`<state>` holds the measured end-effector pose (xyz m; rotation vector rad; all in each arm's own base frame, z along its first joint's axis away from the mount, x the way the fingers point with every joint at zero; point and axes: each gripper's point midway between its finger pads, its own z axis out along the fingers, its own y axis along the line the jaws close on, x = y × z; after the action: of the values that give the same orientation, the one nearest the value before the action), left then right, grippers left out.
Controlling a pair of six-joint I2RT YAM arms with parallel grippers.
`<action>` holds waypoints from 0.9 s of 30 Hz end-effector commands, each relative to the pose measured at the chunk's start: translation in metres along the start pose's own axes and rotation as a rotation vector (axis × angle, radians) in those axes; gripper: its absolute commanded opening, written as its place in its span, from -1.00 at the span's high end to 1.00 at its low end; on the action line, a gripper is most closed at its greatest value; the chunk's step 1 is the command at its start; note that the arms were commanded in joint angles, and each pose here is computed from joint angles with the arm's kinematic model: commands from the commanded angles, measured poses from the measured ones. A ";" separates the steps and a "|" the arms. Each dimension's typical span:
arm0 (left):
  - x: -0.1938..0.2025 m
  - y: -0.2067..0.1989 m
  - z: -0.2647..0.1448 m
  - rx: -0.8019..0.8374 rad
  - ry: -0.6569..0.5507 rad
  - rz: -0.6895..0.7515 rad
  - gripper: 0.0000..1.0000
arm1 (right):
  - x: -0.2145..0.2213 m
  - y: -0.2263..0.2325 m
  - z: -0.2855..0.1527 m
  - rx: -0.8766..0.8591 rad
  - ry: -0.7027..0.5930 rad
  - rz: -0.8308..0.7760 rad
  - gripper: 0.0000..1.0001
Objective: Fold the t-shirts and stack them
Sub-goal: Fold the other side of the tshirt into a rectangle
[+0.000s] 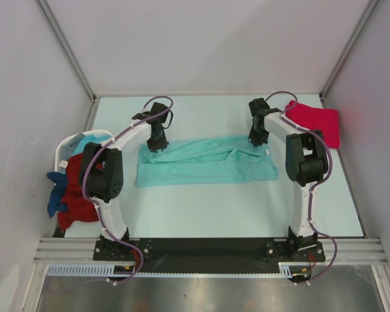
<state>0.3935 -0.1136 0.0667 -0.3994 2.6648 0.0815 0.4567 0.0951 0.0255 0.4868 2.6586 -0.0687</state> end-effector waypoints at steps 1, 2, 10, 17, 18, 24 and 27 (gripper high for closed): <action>-0.011 -0.008 -0.007 0.032 -0.026 -0.006 0.44 | -0.012 0.003 -0.029 -0.023 -0.064 0.012 1.00; -0.011 -0.008 -0.008 0.033 -0.025 -0.006 0.44 | -0.016 0.005 -0.040 -0.032 -0.086 0.011 1.00; -0.009 -0.009 -0.012 0.048 -0.025 -0.013 0.44 | -0.026 0.013 -0.101 -0.073 -0.197 -0.009 1.00; -0.004 -0.009 -0.016 0.056 -0.021 -0.009 0.44 | -0.010 0.006 -0.123 -0.078 -0.202 -0.020 1.00; -0.004 -0.010 -0.017 0.058 -0.022 -0.008 0.45 | -0.003 0.003 -0.122 -0.068 -0.190 -0.024 1.00; 0.002 -0.008 -0.020 0.061 -0.018 -0.006 0.45 | 0.026 -0.002 -0.130 -0.062 -0.158 -0.055 1.00; 0.004 -0.006 -0.021 0.061 -0.018 -0.006 0.45 | 0.040 -0.001 -0.134 -0.061 -0.152 -0.070 1.00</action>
<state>0.3840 -0.1182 0.0614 -0.3869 2.6951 0.0568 0.3853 0.1197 0.1124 0.3594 2.5546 -0.0438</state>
